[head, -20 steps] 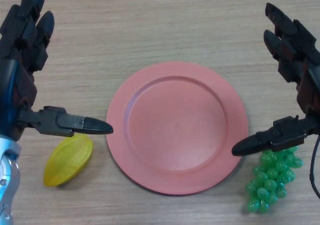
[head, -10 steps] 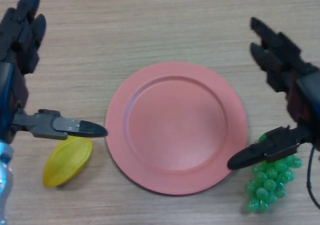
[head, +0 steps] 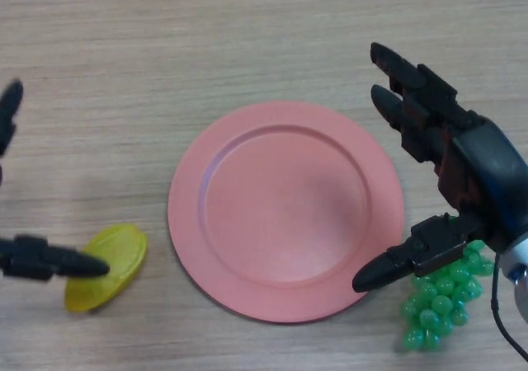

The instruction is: Pick up the yellow starfruit and place it on the plate

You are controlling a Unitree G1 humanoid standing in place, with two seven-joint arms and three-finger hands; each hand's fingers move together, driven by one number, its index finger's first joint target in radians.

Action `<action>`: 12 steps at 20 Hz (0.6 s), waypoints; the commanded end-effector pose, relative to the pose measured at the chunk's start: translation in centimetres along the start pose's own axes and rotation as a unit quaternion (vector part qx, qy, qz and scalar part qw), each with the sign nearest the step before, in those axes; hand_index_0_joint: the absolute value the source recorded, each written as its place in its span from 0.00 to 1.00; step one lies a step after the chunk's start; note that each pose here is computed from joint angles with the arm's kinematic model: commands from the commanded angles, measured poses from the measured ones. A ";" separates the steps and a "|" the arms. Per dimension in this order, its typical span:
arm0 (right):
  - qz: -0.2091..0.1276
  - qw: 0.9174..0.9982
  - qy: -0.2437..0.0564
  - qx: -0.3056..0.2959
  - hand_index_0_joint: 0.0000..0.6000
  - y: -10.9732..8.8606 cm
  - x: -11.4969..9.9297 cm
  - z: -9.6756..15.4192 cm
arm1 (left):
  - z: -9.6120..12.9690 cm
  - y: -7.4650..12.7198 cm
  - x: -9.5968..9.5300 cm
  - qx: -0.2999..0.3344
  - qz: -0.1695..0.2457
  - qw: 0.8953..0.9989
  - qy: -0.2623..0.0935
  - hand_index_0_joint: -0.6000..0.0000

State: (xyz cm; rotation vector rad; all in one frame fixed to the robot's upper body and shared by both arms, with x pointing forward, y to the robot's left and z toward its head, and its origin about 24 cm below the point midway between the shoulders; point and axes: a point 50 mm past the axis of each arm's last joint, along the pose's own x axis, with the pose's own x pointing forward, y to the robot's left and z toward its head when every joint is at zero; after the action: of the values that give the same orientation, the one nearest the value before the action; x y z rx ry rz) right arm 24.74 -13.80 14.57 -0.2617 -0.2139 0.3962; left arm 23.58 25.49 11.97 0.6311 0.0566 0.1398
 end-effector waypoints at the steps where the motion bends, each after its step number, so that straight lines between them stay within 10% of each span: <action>1: -0.002 0.997 -0.075 -0.017 0.00 -0.4 -0.1 2.4 | 1.4 1.7 -0.4 0.042 0.027 0.998 -0.040 1.00; 12: -0.038 0.993 -0.106 -0.017 0.00 -1.1 0.0 1.9 | -0.3 -2.5 -0.5 0.083 -0.040 0.995 -0.045 1.00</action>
State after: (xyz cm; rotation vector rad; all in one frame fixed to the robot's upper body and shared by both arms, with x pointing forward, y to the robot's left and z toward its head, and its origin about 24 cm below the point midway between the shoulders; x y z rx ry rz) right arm 25.30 -14.22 13.56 -0.2532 -0.2048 0.3534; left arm 23.28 23.40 7.55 0.6979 0.1745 0.0014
